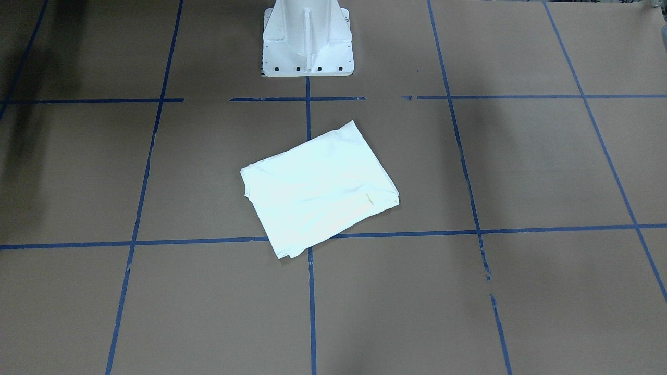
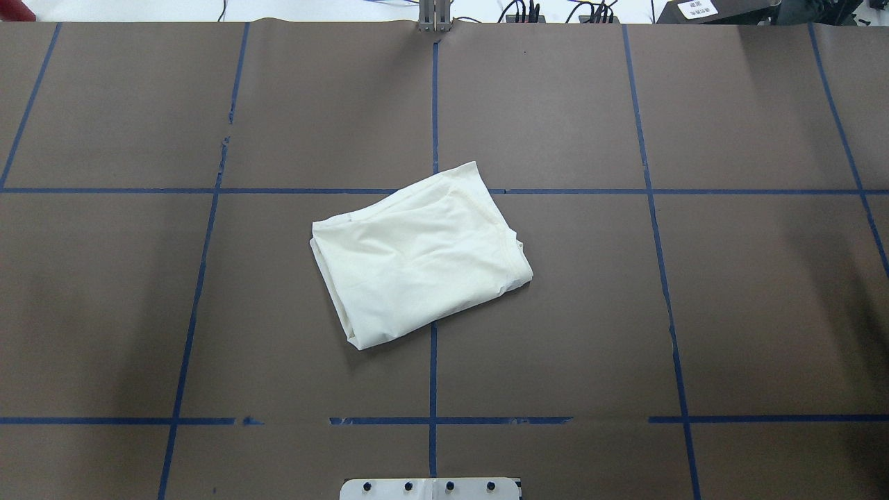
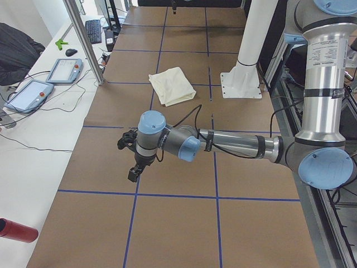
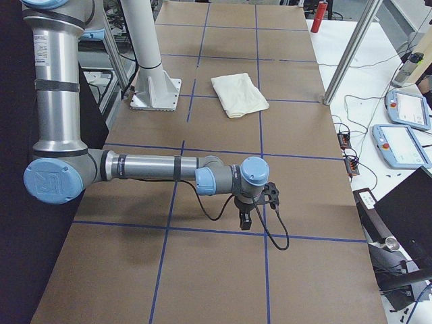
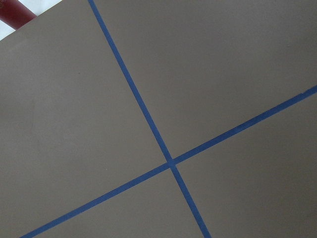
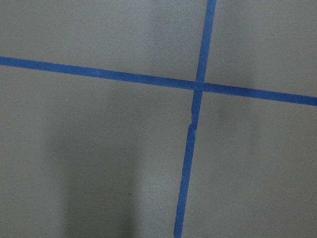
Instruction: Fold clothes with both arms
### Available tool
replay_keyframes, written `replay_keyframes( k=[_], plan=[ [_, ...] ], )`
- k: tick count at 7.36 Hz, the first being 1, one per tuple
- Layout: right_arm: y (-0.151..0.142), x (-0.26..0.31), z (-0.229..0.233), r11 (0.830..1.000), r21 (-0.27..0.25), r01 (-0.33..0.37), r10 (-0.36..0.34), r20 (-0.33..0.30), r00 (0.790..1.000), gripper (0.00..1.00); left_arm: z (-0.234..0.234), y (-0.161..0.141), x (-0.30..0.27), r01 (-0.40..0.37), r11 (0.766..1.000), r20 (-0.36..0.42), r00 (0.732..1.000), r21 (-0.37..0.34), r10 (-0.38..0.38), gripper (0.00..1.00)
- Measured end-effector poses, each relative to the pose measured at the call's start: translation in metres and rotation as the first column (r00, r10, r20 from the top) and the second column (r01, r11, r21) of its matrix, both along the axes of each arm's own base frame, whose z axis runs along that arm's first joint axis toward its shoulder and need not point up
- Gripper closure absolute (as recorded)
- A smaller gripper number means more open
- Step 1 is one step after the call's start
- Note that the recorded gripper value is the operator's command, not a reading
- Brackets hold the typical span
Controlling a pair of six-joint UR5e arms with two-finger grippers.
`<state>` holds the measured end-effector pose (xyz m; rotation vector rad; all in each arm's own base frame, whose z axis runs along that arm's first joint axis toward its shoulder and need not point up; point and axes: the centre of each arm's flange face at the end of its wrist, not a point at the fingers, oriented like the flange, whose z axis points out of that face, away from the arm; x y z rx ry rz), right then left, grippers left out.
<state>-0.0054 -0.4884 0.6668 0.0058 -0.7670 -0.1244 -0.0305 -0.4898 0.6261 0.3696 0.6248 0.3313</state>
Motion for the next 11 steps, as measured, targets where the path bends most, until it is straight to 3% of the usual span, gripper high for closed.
replay_keyframes(
  k=[3,5,11],
  plan=[
    [0.007,0.007,0.008,0.999,-0.031,-0.026,0.026,-0.004,1.0,0.0,0.019,0.015,0.002,-0.013,0.99,-0.035,0.999,-0.14,0.008,0.0],
    [0.014,0.023,0.013,0.997,-0.05,-0.066,0.066,0.002,0.998,0.0,0.013,0.019,-0.005,-0.012,0.981,-0.075,0.997,-0.194,-0.003,0.0],
    [0.021,0.059,-0.036,0.988,-0.049,-0.147,0.147,0.011,0.989,0.0,0.01,0.017,-0.013,0.001,0.976,-0.083,0.996,-0.216,-0.02,0.0]
  ],
)
